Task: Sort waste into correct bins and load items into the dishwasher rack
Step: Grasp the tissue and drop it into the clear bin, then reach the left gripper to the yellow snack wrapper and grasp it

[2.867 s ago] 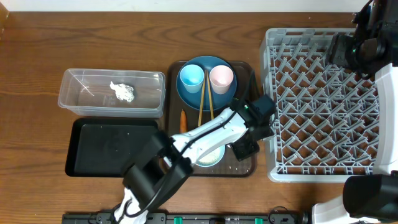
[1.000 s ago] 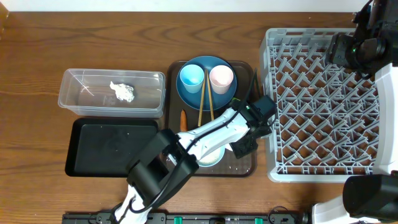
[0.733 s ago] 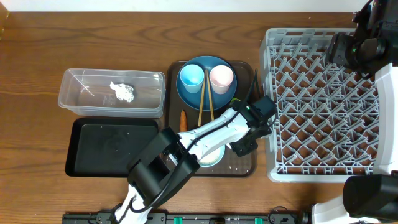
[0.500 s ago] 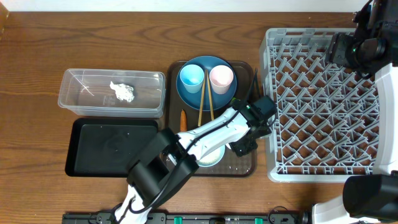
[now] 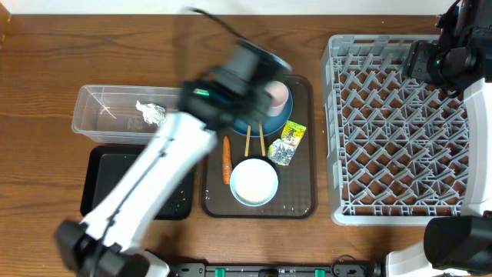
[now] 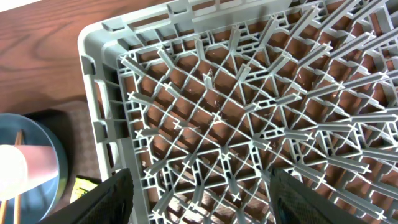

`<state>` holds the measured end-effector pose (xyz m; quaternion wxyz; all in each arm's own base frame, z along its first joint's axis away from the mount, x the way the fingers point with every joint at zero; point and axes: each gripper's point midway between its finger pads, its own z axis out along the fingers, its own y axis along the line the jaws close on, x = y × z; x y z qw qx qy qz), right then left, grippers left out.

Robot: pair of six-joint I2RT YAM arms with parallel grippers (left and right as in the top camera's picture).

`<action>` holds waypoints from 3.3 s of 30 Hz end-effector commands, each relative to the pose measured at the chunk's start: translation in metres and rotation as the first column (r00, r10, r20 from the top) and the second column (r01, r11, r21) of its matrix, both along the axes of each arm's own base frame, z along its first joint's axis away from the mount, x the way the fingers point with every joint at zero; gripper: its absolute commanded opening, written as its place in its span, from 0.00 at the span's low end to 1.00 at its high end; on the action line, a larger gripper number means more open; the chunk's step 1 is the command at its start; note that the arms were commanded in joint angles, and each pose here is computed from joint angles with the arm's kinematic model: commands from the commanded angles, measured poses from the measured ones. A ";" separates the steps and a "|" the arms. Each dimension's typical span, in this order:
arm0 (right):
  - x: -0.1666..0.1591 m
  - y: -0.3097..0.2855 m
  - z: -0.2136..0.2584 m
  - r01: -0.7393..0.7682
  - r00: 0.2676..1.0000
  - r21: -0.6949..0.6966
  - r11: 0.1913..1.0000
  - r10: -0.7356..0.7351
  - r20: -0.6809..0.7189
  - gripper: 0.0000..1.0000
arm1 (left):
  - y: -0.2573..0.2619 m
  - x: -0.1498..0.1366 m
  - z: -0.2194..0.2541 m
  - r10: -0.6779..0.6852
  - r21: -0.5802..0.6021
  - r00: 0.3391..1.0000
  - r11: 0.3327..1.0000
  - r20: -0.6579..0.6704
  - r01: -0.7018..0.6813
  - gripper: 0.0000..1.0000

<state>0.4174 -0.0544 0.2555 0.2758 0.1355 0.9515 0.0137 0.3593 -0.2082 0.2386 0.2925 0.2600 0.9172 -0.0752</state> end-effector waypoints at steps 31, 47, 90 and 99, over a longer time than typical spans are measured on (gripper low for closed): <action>0.002 -0.002 0.007 0.015 1.000 0.005 1.000 -0.015 0.023 0.70 | 0.324 0.026 -0.104 0.832 0.119 0.504 0.539 -0.234 -0.834 0.50; 0.003 -0.002 0.008 0.014 1.000 0.005 1.000 -0.014 0.026 0.70 | 0.235 0.044 -0.005 0.687 -0.156 0.717 0.700 -0.118 -0.697 0.52; 0.003 -0.002 0.008 0.014 1.000 0.005 1.000 -0.014 0.028 0.70 | -0.083 -0.064 -0.140 -0.065 0.106 0.931 0.988 -0.359 0.110 0.50; 0.002 -0.002 0.007 0.014 1.000 0.005 1.000 -0.014 0.023 0.71 | -0.072 -0.055 -0.169 -0.008 0.214 0.935 0.973 -0.355 0.089 0.51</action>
